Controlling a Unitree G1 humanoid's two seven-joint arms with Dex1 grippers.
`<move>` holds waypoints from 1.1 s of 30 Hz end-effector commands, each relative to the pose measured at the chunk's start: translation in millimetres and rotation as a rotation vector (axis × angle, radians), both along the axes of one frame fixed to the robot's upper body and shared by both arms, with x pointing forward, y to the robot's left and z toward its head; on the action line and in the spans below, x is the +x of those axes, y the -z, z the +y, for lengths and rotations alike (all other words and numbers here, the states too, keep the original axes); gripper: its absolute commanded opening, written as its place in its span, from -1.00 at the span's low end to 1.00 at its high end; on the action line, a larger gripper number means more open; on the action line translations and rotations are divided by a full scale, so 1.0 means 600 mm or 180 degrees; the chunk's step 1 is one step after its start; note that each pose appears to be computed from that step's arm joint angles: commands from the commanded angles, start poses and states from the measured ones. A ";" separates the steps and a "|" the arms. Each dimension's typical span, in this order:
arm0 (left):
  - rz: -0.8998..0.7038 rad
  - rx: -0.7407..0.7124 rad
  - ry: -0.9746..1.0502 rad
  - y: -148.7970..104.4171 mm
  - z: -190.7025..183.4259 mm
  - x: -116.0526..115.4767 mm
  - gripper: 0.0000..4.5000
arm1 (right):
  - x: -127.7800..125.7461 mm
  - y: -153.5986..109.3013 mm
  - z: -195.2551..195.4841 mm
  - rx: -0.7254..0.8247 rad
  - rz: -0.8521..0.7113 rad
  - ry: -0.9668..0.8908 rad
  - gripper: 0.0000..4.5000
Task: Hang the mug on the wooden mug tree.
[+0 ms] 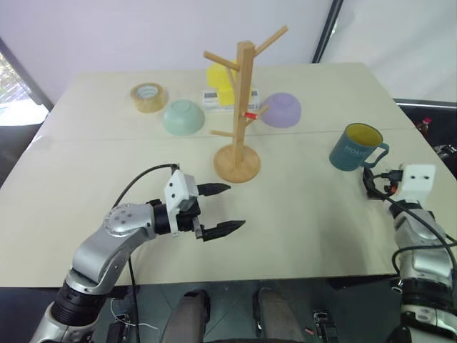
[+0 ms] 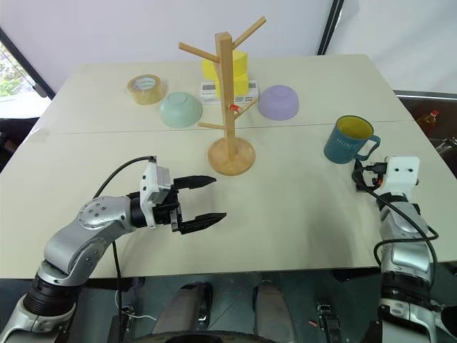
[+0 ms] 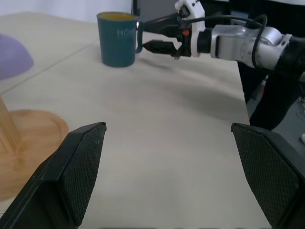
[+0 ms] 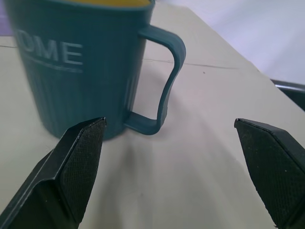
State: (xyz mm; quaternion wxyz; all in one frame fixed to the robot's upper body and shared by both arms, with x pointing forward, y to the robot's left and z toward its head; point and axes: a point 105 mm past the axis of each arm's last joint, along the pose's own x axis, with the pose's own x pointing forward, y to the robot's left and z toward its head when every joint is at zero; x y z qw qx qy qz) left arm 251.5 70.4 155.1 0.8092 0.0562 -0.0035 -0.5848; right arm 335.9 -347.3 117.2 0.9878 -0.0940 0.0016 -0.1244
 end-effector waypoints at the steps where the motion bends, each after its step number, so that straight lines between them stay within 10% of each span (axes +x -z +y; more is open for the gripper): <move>1: -0.0157 -0.0049 0.0042 -0.018 -0.002 -0.007 1.00 | 0.010 -0.020 -0.013 -0.0024 -0.0137 0.0159 0.99; 16: -0.0199 -0.0104 0.0098 -0.028 -0.008 -0.016 1.00 | 0.068 -0.018 -0.016 0.0071 -0.0145 0.0168 0.99; 26: -0.0192 -0.0112 0.0032 -0.027 -0.004 -0.013 1.00 | 0.083 -0.022 -0.009 0.0084 -0.0221 0.0061 -0.98; 33: -0.0235 -0.0104 -0.0189 -0.026 0.016 0.001 1.00 | 0.078 -0.048 0.009 -0.0232 -0.0306 -0.0197 -0.98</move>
